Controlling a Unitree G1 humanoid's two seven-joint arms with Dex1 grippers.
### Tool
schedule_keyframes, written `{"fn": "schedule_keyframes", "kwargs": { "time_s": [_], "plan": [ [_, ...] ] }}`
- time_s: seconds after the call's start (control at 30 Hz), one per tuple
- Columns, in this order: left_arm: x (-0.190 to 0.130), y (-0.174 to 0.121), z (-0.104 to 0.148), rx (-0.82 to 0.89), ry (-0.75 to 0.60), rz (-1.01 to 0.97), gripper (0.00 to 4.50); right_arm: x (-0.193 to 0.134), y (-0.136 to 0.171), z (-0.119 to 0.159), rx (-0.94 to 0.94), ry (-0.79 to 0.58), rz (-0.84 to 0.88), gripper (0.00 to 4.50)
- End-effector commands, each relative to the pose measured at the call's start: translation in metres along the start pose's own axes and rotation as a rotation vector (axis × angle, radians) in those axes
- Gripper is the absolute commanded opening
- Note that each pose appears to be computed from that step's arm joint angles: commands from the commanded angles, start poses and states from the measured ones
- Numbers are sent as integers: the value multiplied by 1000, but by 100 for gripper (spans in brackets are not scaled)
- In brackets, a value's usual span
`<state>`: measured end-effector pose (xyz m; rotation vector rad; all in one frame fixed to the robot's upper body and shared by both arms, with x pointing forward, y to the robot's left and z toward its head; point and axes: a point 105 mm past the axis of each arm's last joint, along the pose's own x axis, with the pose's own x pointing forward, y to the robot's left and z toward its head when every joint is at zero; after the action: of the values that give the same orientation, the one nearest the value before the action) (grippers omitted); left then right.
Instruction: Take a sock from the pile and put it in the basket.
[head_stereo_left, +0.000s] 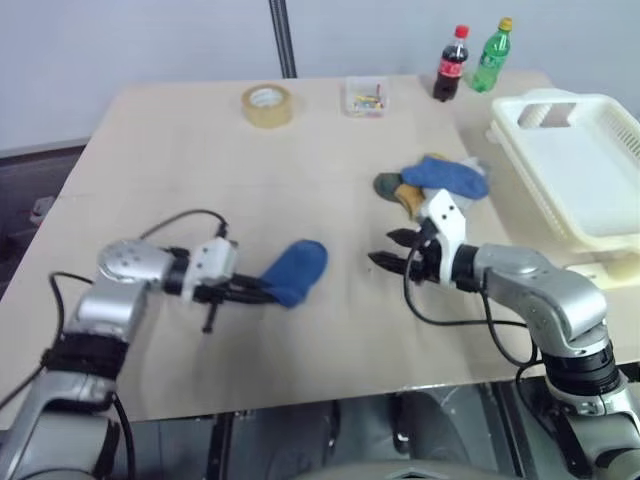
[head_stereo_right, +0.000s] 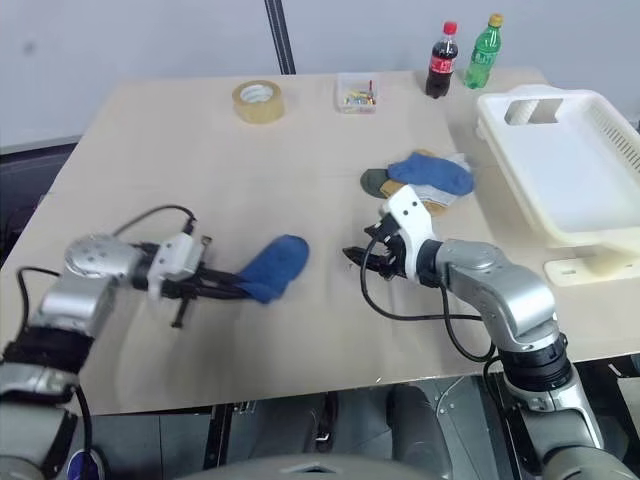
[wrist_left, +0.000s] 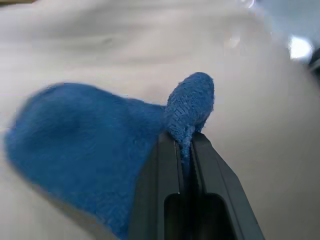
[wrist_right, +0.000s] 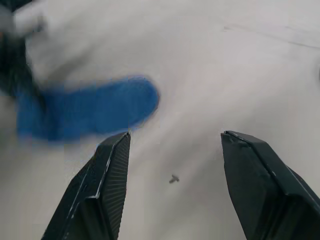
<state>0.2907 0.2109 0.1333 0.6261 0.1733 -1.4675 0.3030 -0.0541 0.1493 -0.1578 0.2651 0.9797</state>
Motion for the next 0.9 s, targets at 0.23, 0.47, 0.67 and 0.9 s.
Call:
{"fn": "schedule_keyframes", "kwargs": {
  "time_s": [0.23,0.47,0.67,0.9],
  "plan": [
    [-24,-14,-2,-87,-65,151,232,15,11,14,-144,-66,96,299],
    [-47,-42,1,-483,-190,565,232,15,9,15,-164,-77,109,299],
    [-12,-81,6,-846,-240,774,232,5,10,24,-207,-138,131,299],
    [14,-81,-11,-974,-142,1022,238,-45,43,31,-390,-212,426,348]
  ]
}}
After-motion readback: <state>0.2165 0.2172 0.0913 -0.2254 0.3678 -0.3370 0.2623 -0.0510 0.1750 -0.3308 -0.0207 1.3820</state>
